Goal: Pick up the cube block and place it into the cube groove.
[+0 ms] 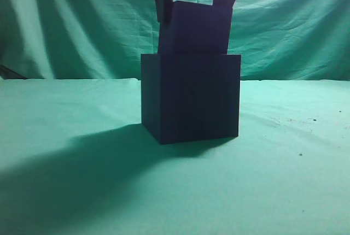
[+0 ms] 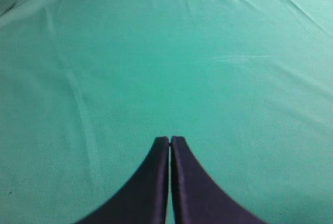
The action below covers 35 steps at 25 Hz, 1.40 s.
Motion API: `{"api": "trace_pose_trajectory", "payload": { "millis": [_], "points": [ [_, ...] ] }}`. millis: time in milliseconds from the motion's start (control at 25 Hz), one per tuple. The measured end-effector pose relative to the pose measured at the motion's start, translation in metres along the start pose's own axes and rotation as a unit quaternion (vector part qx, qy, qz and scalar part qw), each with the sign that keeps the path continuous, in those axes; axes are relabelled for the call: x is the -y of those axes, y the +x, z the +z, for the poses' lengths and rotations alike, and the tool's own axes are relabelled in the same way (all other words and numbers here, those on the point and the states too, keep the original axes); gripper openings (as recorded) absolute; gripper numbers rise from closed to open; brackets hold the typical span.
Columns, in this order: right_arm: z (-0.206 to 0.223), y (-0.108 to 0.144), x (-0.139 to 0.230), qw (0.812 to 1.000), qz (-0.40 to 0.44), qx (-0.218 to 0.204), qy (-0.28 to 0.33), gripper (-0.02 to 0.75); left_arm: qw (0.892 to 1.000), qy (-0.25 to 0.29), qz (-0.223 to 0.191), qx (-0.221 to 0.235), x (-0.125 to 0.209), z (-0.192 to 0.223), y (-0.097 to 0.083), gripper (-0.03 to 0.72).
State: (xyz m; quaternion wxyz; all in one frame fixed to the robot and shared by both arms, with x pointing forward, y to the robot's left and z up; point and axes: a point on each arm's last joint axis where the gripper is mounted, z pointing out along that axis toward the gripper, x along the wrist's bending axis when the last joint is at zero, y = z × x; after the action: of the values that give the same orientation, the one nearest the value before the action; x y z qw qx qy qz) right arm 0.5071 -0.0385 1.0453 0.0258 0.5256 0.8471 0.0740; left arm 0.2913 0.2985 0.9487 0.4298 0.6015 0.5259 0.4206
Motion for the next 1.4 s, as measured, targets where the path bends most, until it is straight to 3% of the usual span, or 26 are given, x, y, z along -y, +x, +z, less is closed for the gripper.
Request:
{"api": "trace_pose_trajectory", "payload": {
  "millis": [120,560,760,880,1160,1400],
  "points": [
    [0.000,0.000,0.000,1.000,-0.005,0.000,0.001,0.496,1.000,0.000,0.000,0.000,0.000,0.000,0.000,0.000],
    [-0.053,-0.002,-0.004,0.997,-0.020,-0.010,-0.078,0.490,1.000,0.000,0.000,0.000,0.000,0.000,0.000,0.000],
    [-0.114,-0.011,0.021,0.988,-0.017,-0.033,-0.151,0.112,1.000,0.000,0.000,0.000,0.000,0.000,0.000,0.000],
    [-0.154,-0.019,0.046,0.978,-0.016,-0.048,-0.201,0.000,1.000,0.000,0.000,0.000,0.000,0.000,0.000,0.000],
    [-0.208,-0.044,0.121,0.958,-0.035,-0.063,-0.278,0.000,1.000,0.000,0.000,0.000,0.000,0.000,0.000,0.000],
    [-0.186,-0.067,0.194,0.953,-0.051,-0.065,-0.290,0.000,1.000,0.000,0.000,0.000,0.000,0.000,0.000,0.000]
  ]
}}
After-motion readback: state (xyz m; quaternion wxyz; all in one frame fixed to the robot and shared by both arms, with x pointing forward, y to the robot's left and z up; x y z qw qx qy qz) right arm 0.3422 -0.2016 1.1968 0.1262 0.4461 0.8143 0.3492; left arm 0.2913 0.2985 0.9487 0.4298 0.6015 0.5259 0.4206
